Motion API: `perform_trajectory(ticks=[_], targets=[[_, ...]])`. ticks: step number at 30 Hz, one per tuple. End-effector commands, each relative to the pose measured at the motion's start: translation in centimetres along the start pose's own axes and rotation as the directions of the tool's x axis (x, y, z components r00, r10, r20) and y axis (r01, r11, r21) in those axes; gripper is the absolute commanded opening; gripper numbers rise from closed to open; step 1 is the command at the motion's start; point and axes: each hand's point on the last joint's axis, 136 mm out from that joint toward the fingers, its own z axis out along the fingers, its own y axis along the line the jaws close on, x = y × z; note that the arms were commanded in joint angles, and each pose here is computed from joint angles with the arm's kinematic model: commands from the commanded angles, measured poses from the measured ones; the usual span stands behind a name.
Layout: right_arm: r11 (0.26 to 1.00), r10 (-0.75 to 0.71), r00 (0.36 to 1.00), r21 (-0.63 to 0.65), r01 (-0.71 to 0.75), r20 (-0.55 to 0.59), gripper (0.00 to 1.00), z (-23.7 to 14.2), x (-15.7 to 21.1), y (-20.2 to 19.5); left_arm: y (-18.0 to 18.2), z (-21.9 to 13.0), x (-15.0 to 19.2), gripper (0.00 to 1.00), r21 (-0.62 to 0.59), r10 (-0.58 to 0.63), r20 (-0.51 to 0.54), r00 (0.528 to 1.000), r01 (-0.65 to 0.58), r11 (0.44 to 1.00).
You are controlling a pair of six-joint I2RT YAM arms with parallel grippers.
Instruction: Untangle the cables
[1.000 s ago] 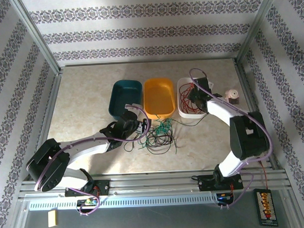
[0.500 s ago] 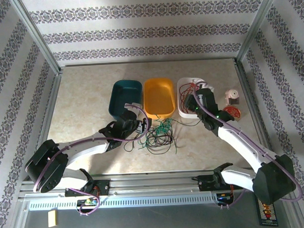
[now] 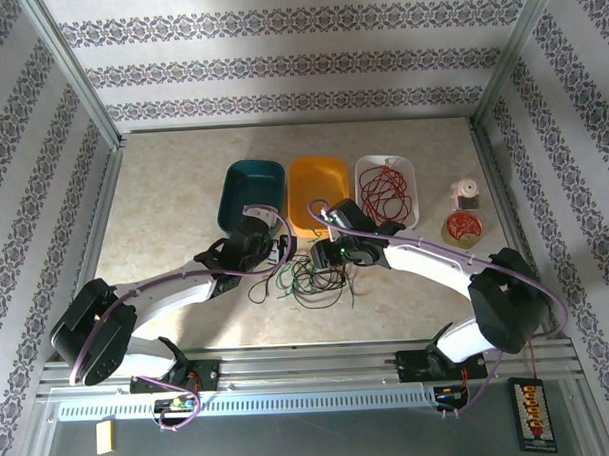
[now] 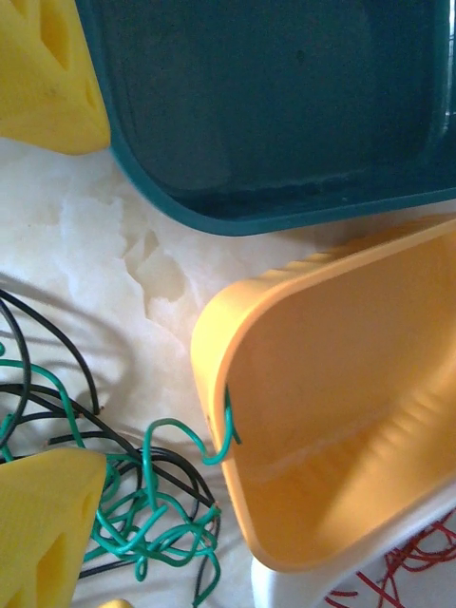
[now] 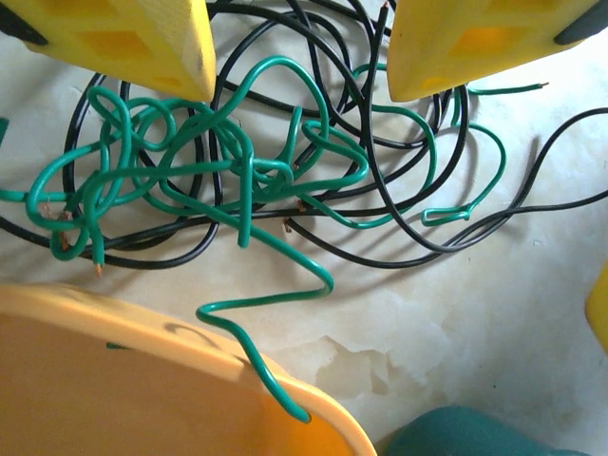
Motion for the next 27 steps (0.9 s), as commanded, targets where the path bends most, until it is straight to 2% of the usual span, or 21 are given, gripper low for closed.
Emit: perform_trajectory(ticks=[1,5,12,19,22,27], targets=[[1.000,-0.026,0.999,0.004,0.026,-0.041,0.50,0.0,0.3,0.1,-0.2,0.2,0.3,0.80,0.006,0.031,-0.047,0.998,-0.030,1.000],[0.999,-0.023,0.996,0.024,0.025,-0.089,0.48,0.9,1.5,-0.5,-0.9,0.6,1.0,0.80,0.047,0.060,-0.072,0.996,-0.056,0.997],[0.998,-0.022,0.989,0.048,0.029,-0.145,0.42,2.5,2.6,-1.3,-4.6,2.0,2.0,0.77,0.219,0.134,-0.123,0.983,-0.105,0.970],[0.998,-0.007,0.996,0.060,0.013,-0.094,0.14,2.8,2.2,-1.9,-6.3,3.6,2.5,0.74,0.283,0.164,-0.148,0.975,-0.117,0.952],[0.999,0.003,0.997,0.053,0.001,-0.079,0.05,2.6,2.2,-2.0,-7.3,4.2,2.8,0.72,0.329,0.174,-0.156,0.972,-0.115,0.937],[0.999,-0.001,0.998,0.032,0.003,-0.059,0.00,1.8,2.3,-1.9,-8.6,5.0,3.1,0.64,0.388,0.184,-0.174,0.968,-0.104,0.916]])
